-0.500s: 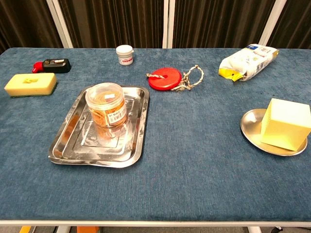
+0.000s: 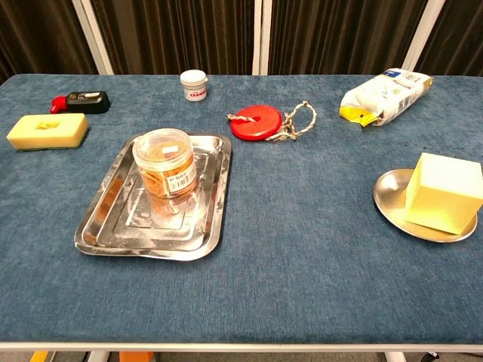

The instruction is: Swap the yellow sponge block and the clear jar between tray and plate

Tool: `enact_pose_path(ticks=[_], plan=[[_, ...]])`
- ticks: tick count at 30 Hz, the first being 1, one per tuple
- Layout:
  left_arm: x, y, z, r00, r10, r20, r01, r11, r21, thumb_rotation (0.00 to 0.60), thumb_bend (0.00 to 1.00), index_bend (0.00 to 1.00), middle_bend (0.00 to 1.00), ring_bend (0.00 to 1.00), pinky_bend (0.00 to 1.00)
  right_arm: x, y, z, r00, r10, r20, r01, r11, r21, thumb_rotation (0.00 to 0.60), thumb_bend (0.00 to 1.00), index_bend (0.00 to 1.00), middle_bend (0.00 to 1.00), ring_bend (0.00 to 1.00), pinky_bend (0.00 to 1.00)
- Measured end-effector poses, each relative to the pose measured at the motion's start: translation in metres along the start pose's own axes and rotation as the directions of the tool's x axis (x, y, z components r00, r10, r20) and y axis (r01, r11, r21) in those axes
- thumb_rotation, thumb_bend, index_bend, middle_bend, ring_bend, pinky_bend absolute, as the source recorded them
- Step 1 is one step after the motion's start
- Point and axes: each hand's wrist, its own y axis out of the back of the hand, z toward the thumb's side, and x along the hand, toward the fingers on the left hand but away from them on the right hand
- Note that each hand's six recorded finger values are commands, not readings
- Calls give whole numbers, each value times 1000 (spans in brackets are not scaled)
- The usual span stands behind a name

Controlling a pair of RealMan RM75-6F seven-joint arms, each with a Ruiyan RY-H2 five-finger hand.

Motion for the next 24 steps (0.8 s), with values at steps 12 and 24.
enact_pose_path(ticks=[12,24], plan=[[-4,-8,-4,1000,-17,-3,17,1000,-10,600,5,146,131,69,200,-25,-32,49,987,118,-107,-119,993,-5,600,10,0,0,0,0],[-6,-11,-12,1000,-28,-10,28,999,-16,600,6,146,131,69,200,-47,-65,103,969,186,-164,-187,982,10,600,3,0,25,0,0]])
